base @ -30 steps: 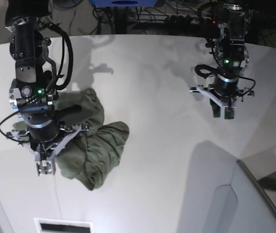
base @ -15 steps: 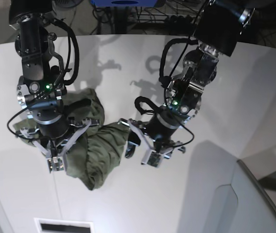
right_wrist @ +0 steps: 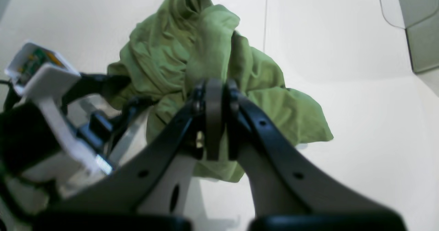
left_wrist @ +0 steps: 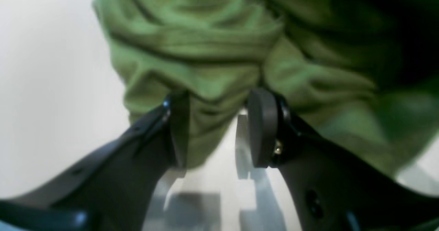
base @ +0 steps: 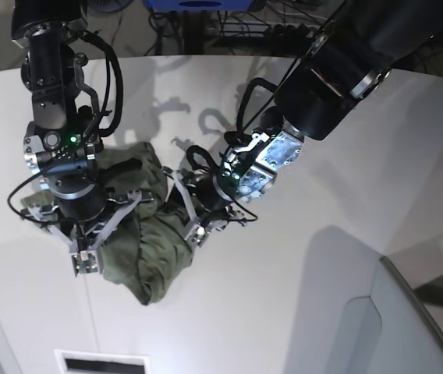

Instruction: Layout the t-shirt on the table in an organized manner, then fold the t-shirt properly

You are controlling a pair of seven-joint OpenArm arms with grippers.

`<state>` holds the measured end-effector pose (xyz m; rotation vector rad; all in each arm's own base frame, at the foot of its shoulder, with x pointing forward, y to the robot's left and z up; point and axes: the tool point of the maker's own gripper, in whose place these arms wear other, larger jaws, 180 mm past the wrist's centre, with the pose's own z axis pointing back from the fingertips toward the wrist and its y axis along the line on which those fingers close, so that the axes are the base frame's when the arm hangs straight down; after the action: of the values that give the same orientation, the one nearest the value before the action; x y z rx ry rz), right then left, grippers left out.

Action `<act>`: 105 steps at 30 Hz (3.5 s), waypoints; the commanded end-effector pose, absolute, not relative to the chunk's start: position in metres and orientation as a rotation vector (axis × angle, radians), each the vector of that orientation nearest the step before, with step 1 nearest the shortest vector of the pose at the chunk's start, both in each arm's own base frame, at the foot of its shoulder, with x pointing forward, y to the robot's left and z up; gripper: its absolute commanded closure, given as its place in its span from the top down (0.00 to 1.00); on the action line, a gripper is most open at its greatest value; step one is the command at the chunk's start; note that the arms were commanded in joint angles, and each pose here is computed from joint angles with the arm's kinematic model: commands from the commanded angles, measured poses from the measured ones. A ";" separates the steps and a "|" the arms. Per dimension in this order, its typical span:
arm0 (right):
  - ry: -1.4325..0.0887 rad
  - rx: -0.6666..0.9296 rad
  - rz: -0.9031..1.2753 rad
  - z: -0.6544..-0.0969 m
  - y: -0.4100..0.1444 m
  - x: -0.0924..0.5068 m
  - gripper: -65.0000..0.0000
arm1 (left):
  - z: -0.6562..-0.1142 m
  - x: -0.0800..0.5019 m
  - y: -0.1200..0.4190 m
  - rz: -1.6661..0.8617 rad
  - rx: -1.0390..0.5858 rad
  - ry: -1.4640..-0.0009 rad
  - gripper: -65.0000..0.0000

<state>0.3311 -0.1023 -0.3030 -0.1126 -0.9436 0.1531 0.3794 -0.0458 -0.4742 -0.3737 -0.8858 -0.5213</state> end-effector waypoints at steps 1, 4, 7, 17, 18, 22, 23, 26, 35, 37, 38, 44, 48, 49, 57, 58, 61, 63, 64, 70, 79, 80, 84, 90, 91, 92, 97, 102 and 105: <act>-1.002 -0.110 0.152 -0.288 -0.100 0.335 0.00 | -0.460 0.399 -0.049 -0.510 -0.369 -0.941 0.42; -0.996 -0.107 0.153 -0.290 -0.100 0.329 0.00 | -0.472 0.409 -0.048 -0.517 -0.326 -0.941 0.42; -0.964 -0.104 0.154 -0.300 -0.100 0.319 0.00 | -0.473 0.414 -0.045 -0.584 -0.286 -0.982 0.42; -0.766 -0.062 0.252 -0.357 -0.090 0.255 0.00 | -0.464 0.430 -0.031 -0.615 -0.246 -1.022 0.42; -0.749 -0.060 0.252 -0.361 -0.090 0.249 0.00 | -0.465 0.429 -0.028 -0.615 -0.243 -1.021 0.42; -0.691 -0.050 0.254 -0.375 -0.090 0.227 0.00 | -0.473 0.424 -0.015 -0.610 -0.227 -1.005 0.42; -0.674 -0.050 0.257 -0.379 -0.091 0.221 0.00 | -0.473 0.424 -0.014 -0.610 -0.225 -1.005 0.42; -0.637 -0.051 0.260 -0.387 -0.093 0.207 0.00 | -0.474 0.424 -0.011 -0.609 -0.219 -1.002 0.42; -0.511 -0.193 0.148 -0.417 -0.167 0.187 0.00 | -0.466 0.436 0.025 -0.609 -0.168 -1.033 0.42; -0.484 -0.225 0.109 -0.424 -0.185 0.184 0.00 | -0.457 0.439 0.034 -0.616 -0.166 -1.070 0.42; -0.463 -0.237 0.092 -0.429 -0.193 0.180 0.00 | -0.450 0.441 0.036 -0.620 -0.168 -1.095 0.42; -0.409 -0.292 0.002 -0.448 -0.231 0.175 0.00 | -0.395 0.466 0.064 -0.447 -0.158 -1.168 0.42; -0.377 -0.314 -0.044 -0.457 -0.248 0.169 0.00 | -0.372 0.466 0.043 -0.456 -0.195 -1.204 0.42; -0.380 -0.322 -0.063 -0.457 -0.255 0.173 0.00 | -0.372 0.464 0.028 -0.470 -0.221 -1.206 0.42; -0.366 -0.378 -0.133 -0.476 -0.302 0.182 0.00 | -0.379 0.423 -0.092 -0.606 -0.407 -1.161 0.42; -0.364 -0.379 -0.133 -0.477 -0.303 0.181 0.00 | -0.385 0.418 -0.102 -0.623 -0.415 -1.142 0.42; -0.392 -0.378 -0.132 -0.475 -0.303 0.190 0.00 | -0.410 0.398 -0.121 -0.677 -0.424 -1.065 0.42; -0.422 -0.375 -0.137 -0.469 -0.302 0.205 0.00 | -0.418 0.384 -0.130 -0.729 -0.436 -1.042 0.42; -0.430 -0.373 -0.141 -0.468 -0.302 0.211 0.00 | -0.421 0.374 -0.135 -0.749 -0.448 -1.032 0.42; -0.439 -0.381 -0.156 -0.467 -0.318 0.243 0.00 | -0.424 0.338 -0.119 -0.819 -0.469 -1.037 0.42; -0.494 -0.437 -0.182 -0.453 -0.364 0.288 0.00 | -0.412 0.261 -0.118 -1.032 -0.630 -0.887 0.42; -0.504 -0.439 -0.185 -0.451 -0.367 0.293 0.00 | -0.413 0.257 -0.115 -1.040 -0.630 -0.879 0.42; -0.575 -0.456 -0.188 -0.433 -0.377 0.315 0.07 | -0.403 0.268 -0.097 -1.009 -0.597 -0.921 0.42; -0.725 -0.496 -0.149 -0.384 -0.371 0.330 0.78 | -0.377 0.326 -0.005 -0.733 -0.436 -1.053 0.42; -0.757 -0.506 -0.133 -0.373 -0.367 0.330 0.81 | -0.376 0.332 0.013 -0.699 -0.404 -1.060 0.42; -0.775 -0.499 -0.126 -0.368 -0.357 0.325 0.81 | -0.378 0.336 0.032 -0.671 -0.370 -1.059 0.42; -0.724 -0.384 -0.187 -0.363 -0.290 0.283 0.68 | -0.385 0.341 0.124 -0.521 -0.210 -1.047 0.42; -0.649 -0.254 -0.257 -0.377 -0.232 0.247 0.65 | -0.382 0.338 0.185 -0.386 -0.110 -1.056 0.42; -0.560 -0.183 -0.286 -0.390 -0.213 0.229 0.65 | -0.383 0.333 0.204 -0.343 -0.080 -1.053 0.42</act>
<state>0.2163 -0.2074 -0.4040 -0.1608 -0.4917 -0.2911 0.3250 0.2027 -0.3974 -0.0794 -1.0013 -0.3366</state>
